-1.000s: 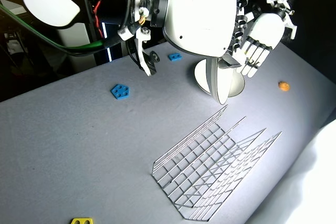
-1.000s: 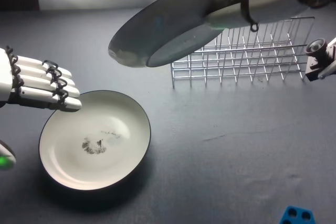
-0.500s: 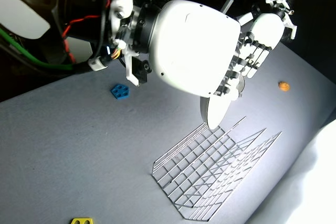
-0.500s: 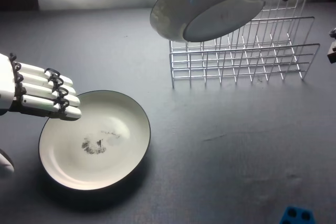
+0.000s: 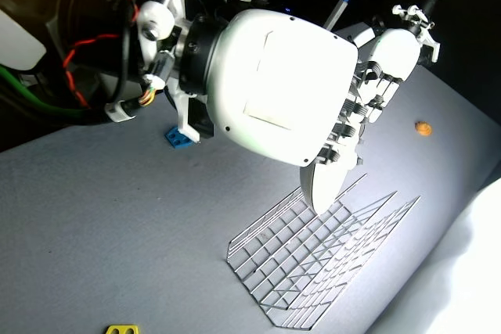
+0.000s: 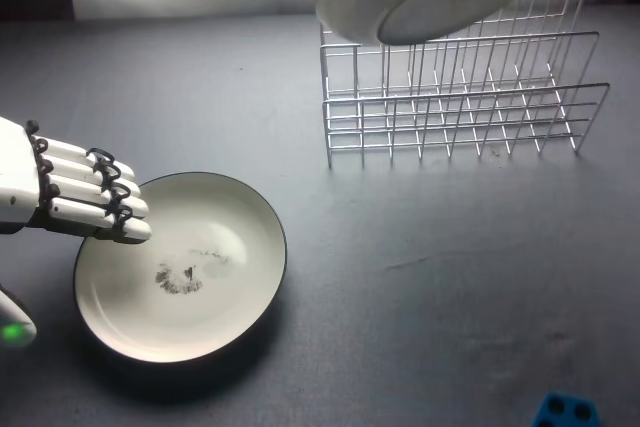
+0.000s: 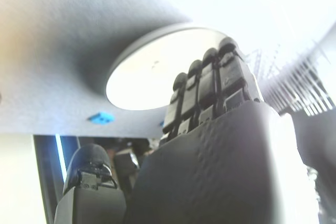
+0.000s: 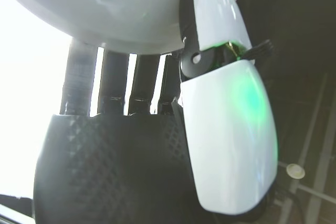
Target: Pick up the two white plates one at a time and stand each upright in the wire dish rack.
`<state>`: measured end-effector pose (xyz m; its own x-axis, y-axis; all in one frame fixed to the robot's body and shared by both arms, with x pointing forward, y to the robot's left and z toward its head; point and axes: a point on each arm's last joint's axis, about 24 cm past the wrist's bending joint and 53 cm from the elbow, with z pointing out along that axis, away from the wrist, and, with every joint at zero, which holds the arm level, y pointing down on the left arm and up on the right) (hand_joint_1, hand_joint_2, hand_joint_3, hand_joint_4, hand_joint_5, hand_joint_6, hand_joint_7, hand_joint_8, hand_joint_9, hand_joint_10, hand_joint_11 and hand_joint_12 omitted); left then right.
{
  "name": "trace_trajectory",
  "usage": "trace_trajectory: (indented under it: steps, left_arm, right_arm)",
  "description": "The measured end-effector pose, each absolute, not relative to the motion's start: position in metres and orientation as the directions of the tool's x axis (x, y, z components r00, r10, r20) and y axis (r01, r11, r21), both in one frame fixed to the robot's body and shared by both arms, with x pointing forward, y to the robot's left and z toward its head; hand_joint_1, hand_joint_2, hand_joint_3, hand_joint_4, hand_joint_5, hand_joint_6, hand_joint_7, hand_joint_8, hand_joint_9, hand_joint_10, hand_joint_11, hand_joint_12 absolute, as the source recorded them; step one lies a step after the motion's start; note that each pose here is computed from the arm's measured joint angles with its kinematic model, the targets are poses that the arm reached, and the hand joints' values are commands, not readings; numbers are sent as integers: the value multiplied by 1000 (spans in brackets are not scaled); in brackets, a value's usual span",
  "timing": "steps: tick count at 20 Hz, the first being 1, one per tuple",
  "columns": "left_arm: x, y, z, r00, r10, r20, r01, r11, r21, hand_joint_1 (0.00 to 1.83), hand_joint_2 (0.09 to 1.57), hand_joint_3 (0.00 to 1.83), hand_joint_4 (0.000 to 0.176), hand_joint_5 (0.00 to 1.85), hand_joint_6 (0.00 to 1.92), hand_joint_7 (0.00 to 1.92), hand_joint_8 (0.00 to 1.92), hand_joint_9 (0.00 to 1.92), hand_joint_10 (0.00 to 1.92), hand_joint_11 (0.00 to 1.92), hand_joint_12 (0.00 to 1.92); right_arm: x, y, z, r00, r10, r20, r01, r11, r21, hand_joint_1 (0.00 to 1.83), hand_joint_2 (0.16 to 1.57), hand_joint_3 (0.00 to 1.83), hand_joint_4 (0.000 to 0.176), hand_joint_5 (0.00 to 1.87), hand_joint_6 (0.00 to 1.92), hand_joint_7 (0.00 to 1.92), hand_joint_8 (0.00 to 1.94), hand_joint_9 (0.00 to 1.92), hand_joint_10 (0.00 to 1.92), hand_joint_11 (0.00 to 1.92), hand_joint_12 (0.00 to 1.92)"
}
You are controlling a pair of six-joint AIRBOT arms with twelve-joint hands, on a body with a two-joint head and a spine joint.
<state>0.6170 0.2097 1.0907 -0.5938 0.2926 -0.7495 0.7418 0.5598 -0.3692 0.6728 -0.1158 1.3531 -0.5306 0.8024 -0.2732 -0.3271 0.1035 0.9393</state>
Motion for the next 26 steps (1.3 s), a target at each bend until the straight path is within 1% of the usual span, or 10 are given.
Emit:
trace_trajectory:
  steps: [3, 5, 7, 8, 11, 12, 13, 15, 19, 26]
  left_arm:
    - [619, 212, 1087, -591, 297, -750, 740, 570, -357, 0, 1069, 1, 0, 28, 6, 28, 9, 0, 0, 0, 0]
    - [618, 215, 1083, -592, 310, -744, 739, 576, -348, 0, 1066, 0, 0, 39, 10, 40, 12, 9, 4, 0, 0]
    - [619, 216, 1082, -590, 311, -745, 739, 579, -345, 0, 1065, 0, 0, 17, 0, 17, 1, 0, 0, 0, 0]
    - [620, 215, 1082, -589, 310, -746, 739, 579, -343, 0, 1067, 0, 0, 19, 2, 20, 3, 0, 0, 0, 0]
    - [620, 216, 1082, -585, 312, -748, 742, 580, -338, 0, 1067, 0, 0, 29, 5, 25, 4, 0, 0, 0, 0]
    - [620, 216, 1082, -583, 313, -749, 743, 579, -336, 0, 1070, 1, 0, 35, 7, 31, 6, 2, 1, 0, 0]
    - [620, 216, 1082, -583, 314, -750, 743, 579, -335, 0, 1069, 1, 0, 34, 6, 30, 5, 0, 0, 0, 0]
    - [622, 218, 1082, -580, 314, -751, 743, 583, -330, 0, 1067, 0, 0, 18, 0, 13, 0, 0, 0, 0, 0]
    - [623, 219, 1082, -577, 316, -753, 744, 583, -326, 0, 1068, 0, 0, 29, 9, 21, 6, 0, 0, 0, 0]
    - [624, 219, 1082, -576, 315, -754, 744, 584, -324, 0, 1073, 2, 0, 32, 7, 28, 6, 0, 0, 0, 0]
  right_arm:
    - [674, -118, 1355, -523, 807, -276, -339, 100, 935, 1382, 1077, 0, 0, 1016, 956, 1086, 767, 958, 1055, 725, 1163]
    - [679, -125, 1354, -513, 815, -270, -332, 101, 938, 1377, 1089, 1, 0, 999, 991, 1051, 815, 931, 1097, 700, 1179]
    - [685, -133, 1355, -507, 828, -238, -314, 80, 946, 1382, 1077, 0, 0, 1021, 943, 1080, 779, 963, 1055, 715, 1167]
    - [686, -137, 1355, -505, 836, -217, -302, 64, 951, 1382, 1076, 0, 0, 1016, 948, 1086, 772, 964, 1051, 710, 1163]
    - [688, -142, 1354, -498, 840, -215, -297, 68, 952, 1379, 1086, 1, 0, 999, 990, 1069, 801, 935, 1078, 700, 1171]
    - [689, -143, 1353, -499, 841, -207, -290, 63, 955, 1378, 1089, 0, 0, 996, 991, 1056, 820, 929, 1091, 693, 1189]
    - [690, -145, 1351, -501, 844, -191, -278, 52, 959, 1381, 1081, 0, 0, 1007, 969, 1081, 782, 950, 1062, 707, 1180]
    - [695, -152, 1347, -498, 853, -160, -249, 36, 968, 1377, 1092, 0, 0, 995, 999, 1046, 822, 926, 1102, 671, 1183]
    - [698, -168, 1344, -482, 862, -159, -241, 44, 970, 1378, 1090, 0, 0, 993, 995, 1061, 811, 924, 1096, 689, 1168]
    - [702, -177, 1332, -484, 870, -92, -168, 11, 986, 1379, 1085, 0, 0, 1010, 964, 1064, 809, 938, 1085, 695, 1179]
